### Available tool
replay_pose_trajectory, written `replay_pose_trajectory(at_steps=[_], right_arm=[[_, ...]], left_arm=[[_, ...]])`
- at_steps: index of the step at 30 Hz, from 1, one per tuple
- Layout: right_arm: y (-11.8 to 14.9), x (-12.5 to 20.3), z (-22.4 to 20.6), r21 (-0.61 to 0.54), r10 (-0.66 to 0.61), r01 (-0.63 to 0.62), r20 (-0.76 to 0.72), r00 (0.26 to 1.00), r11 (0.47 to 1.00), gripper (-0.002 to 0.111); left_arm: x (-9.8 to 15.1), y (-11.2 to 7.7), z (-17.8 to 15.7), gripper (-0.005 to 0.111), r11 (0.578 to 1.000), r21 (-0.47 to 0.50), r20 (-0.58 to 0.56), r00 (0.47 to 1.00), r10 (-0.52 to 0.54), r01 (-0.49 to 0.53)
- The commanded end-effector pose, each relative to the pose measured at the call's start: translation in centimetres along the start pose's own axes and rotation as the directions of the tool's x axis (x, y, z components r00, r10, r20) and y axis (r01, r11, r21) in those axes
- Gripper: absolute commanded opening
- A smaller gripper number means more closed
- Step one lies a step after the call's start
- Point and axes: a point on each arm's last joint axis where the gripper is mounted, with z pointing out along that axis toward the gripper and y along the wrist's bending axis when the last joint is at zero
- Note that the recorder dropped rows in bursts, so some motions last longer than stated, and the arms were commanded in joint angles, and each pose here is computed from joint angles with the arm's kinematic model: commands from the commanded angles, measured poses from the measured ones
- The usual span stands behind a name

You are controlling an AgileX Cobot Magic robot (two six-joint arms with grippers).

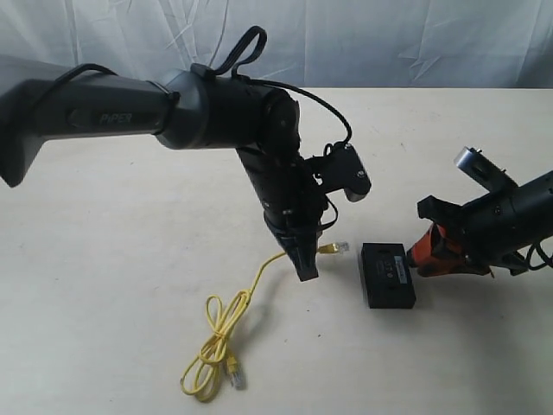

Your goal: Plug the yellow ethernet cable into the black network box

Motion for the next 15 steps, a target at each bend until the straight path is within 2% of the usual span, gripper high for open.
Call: replay_pose_trajectory(at_steps=[1,4,10,15], right_arm=[[0.62,0.39,0.93,0.035,-0.061,0.062,-0.026,0.998,0.997,0.031],[0.72,0.42,1.26,0.072,-0.070,0.072,-0.027,0.997,0.995,0.031],[0.61,0.35,1.22,0.081,-0.070,0.071,-0.021,0.997,0.994,0.025],[0.43,0.37,1.31,0.091,-0.078,0.080,-0.027,0.997,0.993,0.024]], left_arm=[[-0.29,0.19,-0.58,0.000,1.000,-0.014,0.025,1.000,-0.004,0.005],[-0.37,0.17,-0.58,0.000,1.000,-0.011,0.034,0.999,-0.010,0.010],[-0.46,0.08,-0.58,0.000,1.000,0.000,0.044,0.999,-0.024,0.024],[-0.46,0.05,-0.58,0.000,1.000,0.002,0.044,0.999,-0.024,0.024]])
